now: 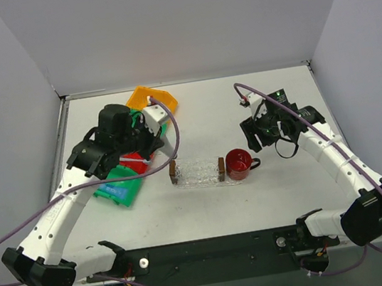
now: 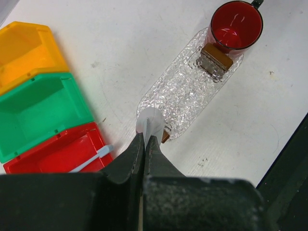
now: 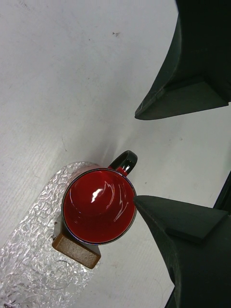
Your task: Prepare toiletry sets of a toothbrush and toothpaste on the tray
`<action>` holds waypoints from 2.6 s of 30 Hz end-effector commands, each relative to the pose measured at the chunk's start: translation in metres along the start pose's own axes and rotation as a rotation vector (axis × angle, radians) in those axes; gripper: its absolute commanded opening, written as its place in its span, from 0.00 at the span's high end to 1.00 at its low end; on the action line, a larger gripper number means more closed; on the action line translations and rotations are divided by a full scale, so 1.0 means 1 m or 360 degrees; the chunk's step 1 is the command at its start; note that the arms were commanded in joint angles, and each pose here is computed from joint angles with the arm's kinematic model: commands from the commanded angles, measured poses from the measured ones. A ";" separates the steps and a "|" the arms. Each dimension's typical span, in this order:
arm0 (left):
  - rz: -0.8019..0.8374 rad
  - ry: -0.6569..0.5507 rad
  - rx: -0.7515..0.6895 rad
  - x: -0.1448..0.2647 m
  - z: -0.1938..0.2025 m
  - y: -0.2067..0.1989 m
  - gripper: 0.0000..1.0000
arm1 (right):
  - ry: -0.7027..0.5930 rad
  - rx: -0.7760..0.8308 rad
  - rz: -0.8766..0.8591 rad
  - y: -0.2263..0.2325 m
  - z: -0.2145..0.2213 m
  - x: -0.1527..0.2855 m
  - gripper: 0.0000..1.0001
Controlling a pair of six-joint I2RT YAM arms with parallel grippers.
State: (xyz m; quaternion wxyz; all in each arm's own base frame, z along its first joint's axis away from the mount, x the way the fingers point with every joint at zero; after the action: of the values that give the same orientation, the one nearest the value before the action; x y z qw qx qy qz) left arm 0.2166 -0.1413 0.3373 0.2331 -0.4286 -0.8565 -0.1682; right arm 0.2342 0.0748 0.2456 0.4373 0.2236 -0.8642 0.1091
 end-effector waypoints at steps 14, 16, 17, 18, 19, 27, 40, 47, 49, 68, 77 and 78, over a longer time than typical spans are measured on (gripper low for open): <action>-0.0012 0.0026 -0.0178 -0.041 -0.019 -0.014 1.00 | 0.0011 -0.0018 0.0024 -0.007 0.002 -0.003 0.41; -0.0007 0.0045 -0.0179 -0.045 -0.017 -0.014 1.00 | 0.0011 -0.0021 0.0024 -0.007 0.003 -0.003 0.41; -0.0005 0.0052 -0.0176 -0.047 -0.016 -0.014 1.00 | 0.0013 -0.0021 0.0018 -0.006 0.002 -0.003 0.41; 0.0002 0.0052 -0.0177 -0.048 -0.016 -0.014 1.00 | 0.0012 -0.0019 0.0016 -0.006 0.002 -0.003 0.41; 0.0004 0.0052 -0.0177 -0.049 -0.017 -0.014 1.00 | 0.0013 -0.0021 0.0018 -0.006 0.003 -0.003 0.41; 0.0055 0.0093 -0.0158 -0.059 -0.013 -0.017 1.00 | 0.0007 -0.0018 0.0012 -0.006 0.002 -0.003 0.41; 0.0110 0.0119 -0.0138 -0.068 -0.005 -0.019 1.00 | 0.0009 -0.0021 0.0012 -0.006 0.002 -0.004 0.41; 0.0114 0.0131 -0.0131 -0.072 0.000 -0.020 1.00 | 0.0013 -0.0023 0.0007 -0.006 0.002 -0.004 0.41; 0.0115 0.0137 -0.0129 -0.073 0.002 -0.020 1.00 | 0.0011 -0.0023 0.0008 -0.006 0.002 -0.004 0.41; 0.0145 0.0169 -0.0120 -0.081 0.013 -0.022 1.00 | 0.0007 -0.0023 0.0013 -0.006 0.002 -0.003 0.41; 0.0161 0.0191 -0.0111 -0.088 0.018 -0.022 1.00 | 0.0009 -0.0018 0.0011 -0.006 0.002 -0.003 0.41; 0.0164 0.0195 -0.0110 -0.089 0.019 -0.023 1.00 | 0.0008 -0.0018 0.0008 -0.006 0.002 -0.003 0.41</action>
State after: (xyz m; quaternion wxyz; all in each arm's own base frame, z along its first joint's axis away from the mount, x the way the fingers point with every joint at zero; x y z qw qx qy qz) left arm 0.2341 -0.1932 0.2674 0.3089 -0.4546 -0.8048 -0.2240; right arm 0.2371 0.0701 0.2446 0.4377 0.2143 -0.8669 0.1045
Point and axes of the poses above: each gripper's point midway between its finger pads, its own x axis back along the fingers, its own y axis along the line the jaws close on, z = x × y, the point moved 10 cm from there along x, back along the fingers, and after that the axes turned 2 degrees about -x, right-handed, at the moved point
